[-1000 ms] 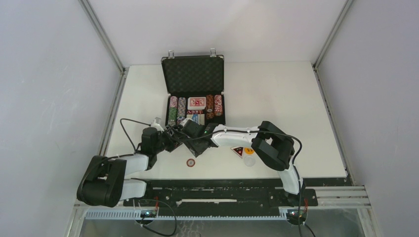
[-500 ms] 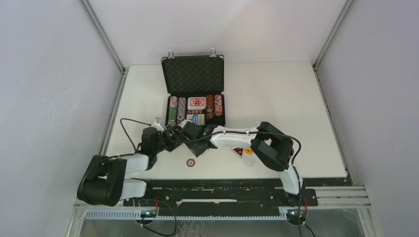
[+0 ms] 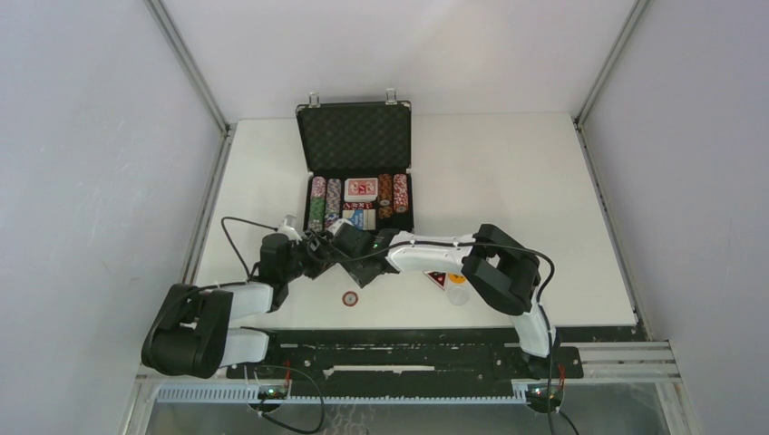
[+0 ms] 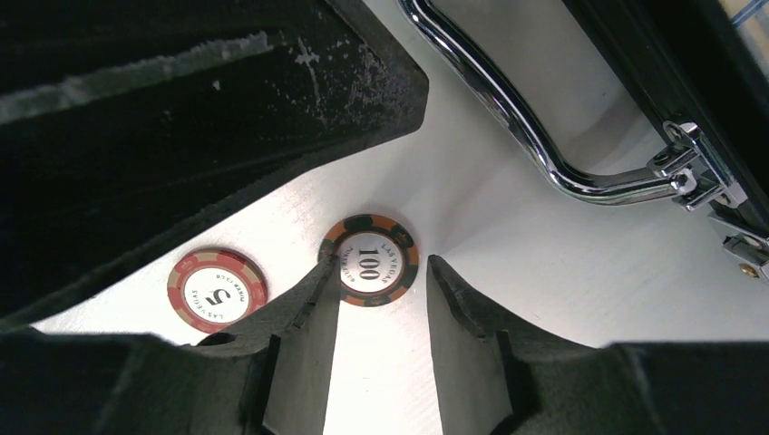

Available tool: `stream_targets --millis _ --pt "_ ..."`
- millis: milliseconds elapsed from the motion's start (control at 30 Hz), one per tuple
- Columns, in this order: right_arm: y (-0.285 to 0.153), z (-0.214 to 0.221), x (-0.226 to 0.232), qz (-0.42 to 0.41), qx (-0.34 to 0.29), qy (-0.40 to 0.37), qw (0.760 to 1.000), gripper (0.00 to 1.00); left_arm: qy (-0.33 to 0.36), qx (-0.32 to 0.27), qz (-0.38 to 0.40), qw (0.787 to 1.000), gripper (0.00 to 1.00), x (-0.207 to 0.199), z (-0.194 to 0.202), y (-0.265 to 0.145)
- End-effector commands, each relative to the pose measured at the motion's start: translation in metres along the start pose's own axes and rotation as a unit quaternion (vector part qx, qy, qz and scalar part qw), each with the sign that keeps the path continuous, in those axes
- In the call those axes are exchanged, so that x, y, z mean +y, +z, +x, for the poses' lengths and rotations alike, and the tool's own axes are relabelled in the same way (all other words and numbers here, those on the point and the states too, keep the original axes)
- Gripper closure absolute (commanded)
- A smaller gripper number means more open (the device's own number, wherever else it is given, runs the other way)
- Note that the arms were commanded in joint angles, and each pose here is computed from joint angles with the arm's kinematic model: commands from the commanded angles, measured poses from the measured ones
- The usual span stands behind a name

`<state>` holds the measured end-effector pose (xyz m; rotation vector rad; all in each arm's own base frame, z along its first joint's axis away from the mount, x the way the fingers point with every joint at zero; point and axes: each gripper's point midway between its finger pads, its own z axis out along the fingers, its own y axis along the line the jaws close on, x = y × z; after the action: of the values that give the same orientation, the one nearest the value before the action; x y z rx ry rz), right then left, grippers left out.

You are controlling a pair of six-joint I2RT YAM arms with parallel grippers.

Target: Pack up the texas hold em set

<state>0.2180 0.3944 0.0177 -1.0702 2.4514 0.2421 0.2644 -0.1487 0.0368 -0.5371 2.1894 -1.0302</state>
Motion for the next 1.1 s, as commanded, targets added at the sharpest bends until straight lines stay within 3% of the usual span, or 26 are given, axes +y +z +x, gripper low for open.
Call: stream_targets --millis 0,200,333,433,1067 --pt "-0.022 -0.017 0.002 0.000 -0.030 -0.005 1.000 0.52 0.000 0.012 0.000 1.000 0.31 0.001 0.006 0.000" --pt "-0.027 -0.020 0.003 -0.001 -0.037 -0.004 0.999 0.51 0.000 0.012 0.000 1.000 0.31 0.002 0.006 0.000" --pt "-0.023 -0.018 0.006 -0.011 -0.032 -0.002 0.999 0.34 0.000 0.013 0.000 1.000 0.31 0.002 0.006 0.000" --pt "-0.020 -0.017 0.011 -0.019 -0.029 -0.003 0.999 0.30 -0.001 0.014 -0.001 1.000 0.31 0.002 0.007 0.001" --pt "0.013 0.009 0.014 -0.021 0.011 -0.004 1.000 0.34 -0.001 0.016 -0.003 1.000 0.31 0.004 0.008 0.001"
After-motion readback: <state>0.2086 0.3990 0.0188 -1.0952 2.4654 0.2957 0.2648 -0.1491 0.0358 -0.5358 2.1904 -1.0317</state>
